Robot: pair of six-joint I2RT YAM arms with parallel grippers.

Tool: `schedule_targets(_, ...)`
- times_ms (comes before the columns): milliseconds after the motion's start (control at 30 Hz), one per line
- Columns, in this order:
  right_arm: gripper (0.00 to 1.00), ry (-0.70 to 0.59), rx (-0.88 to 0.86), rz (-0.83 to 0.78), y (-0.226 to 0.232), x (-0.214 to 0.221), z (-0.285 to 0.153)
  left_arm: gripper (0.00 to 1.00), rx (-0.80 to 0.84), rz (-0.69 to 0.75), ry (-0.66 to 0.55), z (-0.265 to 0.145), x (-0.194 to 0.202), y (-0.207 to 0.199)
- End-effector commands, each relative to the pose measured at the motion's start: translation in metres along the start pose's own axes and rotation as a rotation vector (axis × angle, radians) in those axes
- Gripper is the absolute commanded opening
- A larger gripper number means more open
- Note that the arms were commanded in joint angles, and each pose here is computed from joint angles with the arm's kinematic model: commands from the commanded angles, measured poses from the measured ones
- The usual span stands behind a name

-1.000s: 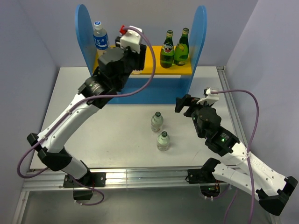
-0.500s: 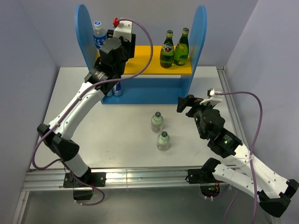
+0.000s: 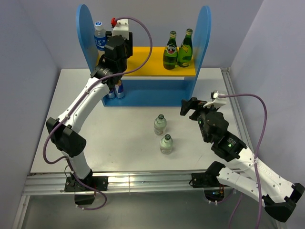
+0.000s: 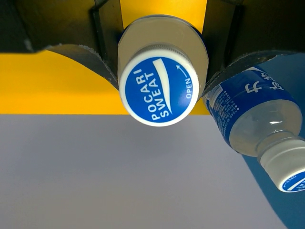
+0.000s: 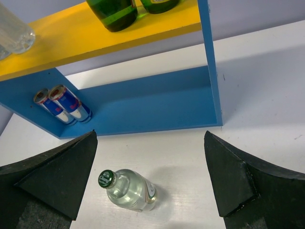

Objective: Place and organize the beverage onto the shelf

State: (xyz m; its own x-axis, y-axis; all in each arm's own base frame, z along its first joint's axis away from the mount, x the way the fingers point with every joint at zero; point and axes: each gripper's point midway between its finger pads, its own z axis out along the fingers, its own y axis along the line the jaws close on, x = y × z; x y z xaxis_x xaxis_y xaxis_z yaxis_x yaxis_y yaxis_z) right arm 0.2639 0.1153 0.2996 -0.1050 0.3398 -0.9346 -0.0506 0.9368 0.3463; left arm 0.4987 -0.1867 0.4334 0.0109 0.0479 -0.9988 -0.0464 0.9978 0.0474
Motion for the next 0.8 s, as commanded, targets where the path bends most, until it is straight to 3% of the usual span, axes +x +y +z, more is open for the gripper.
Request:
schedule_targets(0, 1.0, -0.028, 0.007, 0.027, 0.0, -0.005, 0.001, 0.02, -0.104, -0.137, -0.16, -0.005, -0.067, 0.037)
schedule_targets(33, 1.0, -0.028, 0.007, 0.027, 0.0, -0.005, 0.001, 0.03, -0.108, -0.131, -0.152, -0.004, -0.065, 0.039)
schedule_targets(133, 1.0, -0.026, 0.009, 0.025, 0.0, -0.005, 0.001, 0.22, -0.113, -0.173, -0.139, 0.0, -0.061, 0.044)
schedule_targets(167, 1.0, -0.027, 0.007, 0.026, 0.001, -0.005, 0.001, 0.36, -0.118, -0.177, -0.136, 0.001, -0.06, 0.046)
schedule_targets(233, 1.0, -0.024, 0.008, 0.024, 0.0, -0.004, 0.001, 0.49, -0.128, -0.179, -0.127, 0.004, -0.057, 0.049)
schedule_targets(267, 1.0, -0.027, 0.01, 0.025, 0.0, -0.005, 0.001, 0.65, -0.133, -0.178, -0.123, 0.005, -0.056, 0.051)
schedule_targets(500, 1.0, -0.023, 0.012, 0.022, 0.0, -0.004, 0.002, 0.8, -0.148, -0.176, -0.119, 0.009, -0.054, 0.057)
schedule_targets(767, 1.0, -0.025, 0.011, 0.022, 0.0, -0.005, 0.001, 0.81, -0.149, -0.173, -0.109, 0.017, -0.048, 0.058)
